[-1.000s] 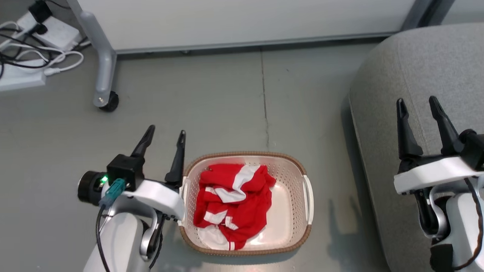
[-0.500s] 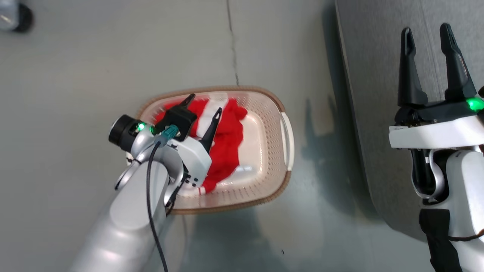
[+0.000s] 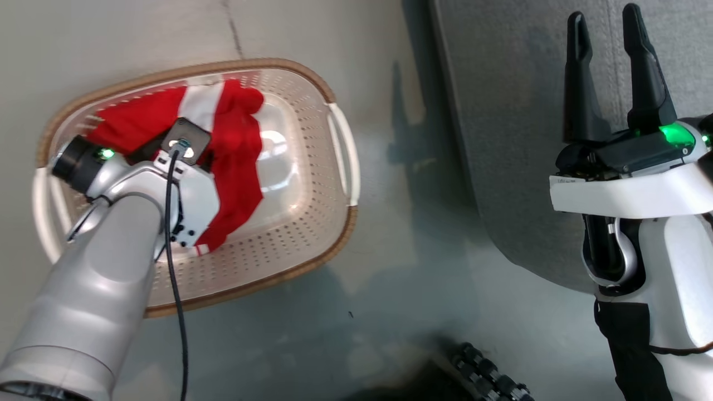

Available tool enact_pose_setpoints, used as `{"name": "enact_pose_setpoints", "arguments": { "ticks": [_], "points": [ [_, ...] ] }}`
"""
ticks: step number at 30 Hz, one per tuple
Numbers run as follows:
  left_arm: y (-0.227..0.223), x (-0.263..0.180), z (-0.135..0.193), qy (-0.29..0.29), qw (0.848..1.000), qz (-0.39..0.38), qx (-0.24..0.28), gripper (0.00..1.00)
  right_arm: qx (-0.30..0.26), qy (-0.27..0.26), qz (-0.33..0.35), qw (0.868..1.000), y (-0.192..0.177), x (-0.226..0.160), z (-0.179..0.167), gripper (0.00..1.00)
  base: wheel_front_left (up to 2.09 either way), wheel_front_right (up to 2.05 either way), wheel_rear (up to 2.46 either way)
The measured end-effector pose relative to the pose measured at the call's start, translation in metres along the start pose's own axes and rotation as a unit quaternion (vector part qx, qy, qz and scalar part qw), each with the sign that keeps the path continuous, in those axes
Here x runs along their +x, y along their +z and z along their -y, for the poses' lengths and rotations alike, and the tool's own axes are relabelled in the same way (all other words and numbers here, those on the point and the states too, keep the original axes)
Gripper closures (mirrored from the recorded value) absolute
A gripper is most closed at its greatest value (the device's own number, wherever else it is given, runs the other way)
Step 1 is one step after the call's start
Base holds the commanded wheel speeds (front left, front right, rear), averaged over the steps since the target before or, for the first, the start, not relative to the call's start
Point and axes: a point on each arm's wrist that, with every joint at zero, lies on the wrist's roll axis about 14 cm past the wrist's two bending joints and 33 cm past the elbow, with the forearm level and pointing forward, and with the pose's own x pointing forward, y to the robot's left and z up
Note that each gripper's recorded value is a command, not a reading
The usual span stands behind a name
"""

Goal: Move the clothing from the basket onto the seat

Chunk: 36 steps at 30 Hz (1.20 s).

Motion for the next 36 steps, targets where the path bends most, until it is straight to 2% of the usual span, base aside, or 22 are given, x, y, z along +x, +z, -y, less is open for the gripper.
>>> {"name": "enact_pose_setpoints", "arguments": {
  "ticks": [3,5,6,13,17,21,29,36],
  "points": [
    [-0.012,0.013,0.003,-0.003,1.000,-0.023,0.011,0.00,-0.003,-0.010,-0.004,1.000,-0.002,-0.002,0.009,0.00,0.00,0.00,0.00],
    [-0.015,0.019,0.004,-0.004,0.999,-0.031,0.018,0.77,-0.006,-0.015,-0.006,1.000,-0.003,-0.003,0.013,0.00,0.00,0.00,0.00],
    [-0.014,0.021,0.004,-0.003,0.999,-0.029,0.020,1.00,-0.008,-0.017,-0.007,1.000,-0.004,-0.004,0.014,0.00,0.00,0.00,0.00],
    [0.005,0.010,-0.004,0.018,1.000,0.003,0.014,1.00,-0.014,-0.013,0.000,1.000,0.004,-0.004,0.011,0.00,0.00,0.00,0.00],
    [0.032,-0.007,0.003,0.023,0.998,0.058,-0.017,1.00,-0.023,-0.005,0.001,1.000,0.008,-0.008,0.003,0.00,0.00,0.00,0.00],
    [0.044,-0.041,0.010,0.032,0.990,0.108,-0.081,1.00,-0.023,0.012,0.006,1.000,0.017,-0.014,-0.012,0.00,0.00,0.00,0.00],
    [0.067,-0.108,0.000,0.072,0.965,0.191,-0.164,1.00,-0.021,0.046,0.019,0.999,0.037,-0.022,-0.040,0.00,0.00,0.00,0.00],
    [0.110,-0.185,-0.014,0.113,0.923,0.312,-0.195,1.00,-0.014,0.072,0.026,0.997,0.058,-0.032,-0.062,0.00,0.00,0.00,0.00]
  ]
}}
